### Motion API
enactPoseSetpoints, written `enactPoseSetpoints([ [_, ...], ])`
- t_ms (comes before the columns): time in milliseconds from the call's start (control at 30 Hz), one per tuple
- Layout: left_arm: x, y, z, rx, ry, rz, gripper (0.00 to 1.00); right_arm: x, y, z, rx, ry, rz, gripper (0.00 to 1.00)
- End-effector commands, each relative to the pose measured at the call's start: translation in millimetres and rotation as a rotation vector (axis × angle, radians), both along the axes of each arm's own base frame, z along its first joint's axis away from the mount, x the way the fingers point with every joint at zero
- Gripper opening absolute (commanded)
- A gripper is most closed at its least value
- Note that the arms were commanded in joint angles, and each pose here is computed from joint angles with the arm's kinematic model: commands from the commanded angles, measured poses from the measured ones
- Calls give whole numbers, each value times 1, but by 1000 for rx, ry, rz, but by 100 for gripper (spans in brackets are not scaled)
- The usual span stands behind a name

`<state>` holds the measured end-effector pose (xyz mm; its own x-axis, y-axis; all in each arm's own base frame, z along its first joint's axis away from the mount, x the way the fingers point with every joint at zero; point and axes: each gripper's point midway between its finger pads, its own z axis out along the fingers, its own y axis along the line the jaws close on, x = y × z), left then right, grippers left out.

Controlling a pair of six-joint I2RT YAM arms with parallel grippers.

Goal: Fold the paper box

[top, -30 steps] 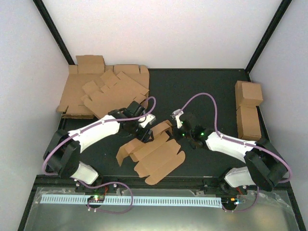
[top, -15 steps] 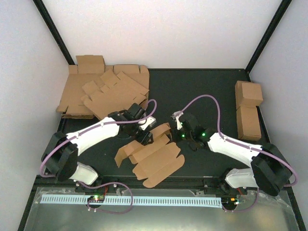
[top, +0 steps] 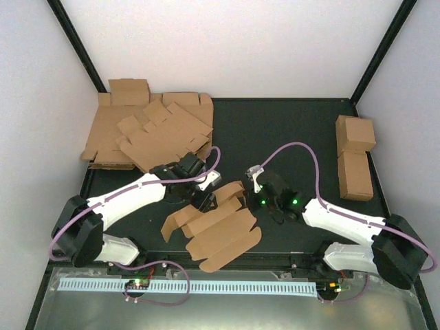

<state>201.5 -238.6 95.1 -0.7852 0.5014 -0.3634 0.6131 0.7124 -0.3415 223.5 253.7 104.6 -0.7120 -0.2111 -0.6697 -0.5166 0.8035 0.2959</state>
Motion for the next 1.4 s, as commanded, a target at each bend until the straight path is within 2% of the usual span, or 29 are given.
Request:
enactPoseSetpoints([
  [0, 27, -6, 23, -70, -90, 104, 58, -18, -2, -15, -64, 47, 45, 8],
  [67, 26, -11, 28, -95, -93, 85, 58, -12, -7, -16, -100, 38, 11, 17],
  [200, 23, -12, 29, -97, -82, 59, 58, 4, -23, 2, -139, -48, -80, 20],
  [400, 20, -15, 28, -98, -72, 42, 58, 8, -17, 50, -41, -143, -68, 28],
  [500, 18, -18, 29, -65, -90, 49, 59, 8, -7, 61, -13, -137, -38, 40],
  [700, 26, -5, 36, 119, -258, 120, 59, 11, 7, 64, 25, -131, -7, 41],
  [933, 29, 2, 56, 197, -418, 155, 56, 25, 17, 82, 33, -155, -24, 42],
  [967, 29, 2, 56, 204, -424, 152, 52, 27, 17, 82, 32, -156, -27, 41],
  [1100, 28, 2, 53, 229, -413, 141, 26, 31, 16, 86, 39, -164, -37, 40],
  [1200, 26, 0, 46, 249, -395, 126, 20, 32, 14, 86, 43, -164, -39, 40],
  [1367, 23, -2, 45, 274, -411, 108, 4, 36, 15, 88, 55, -143, -42, 39],
])
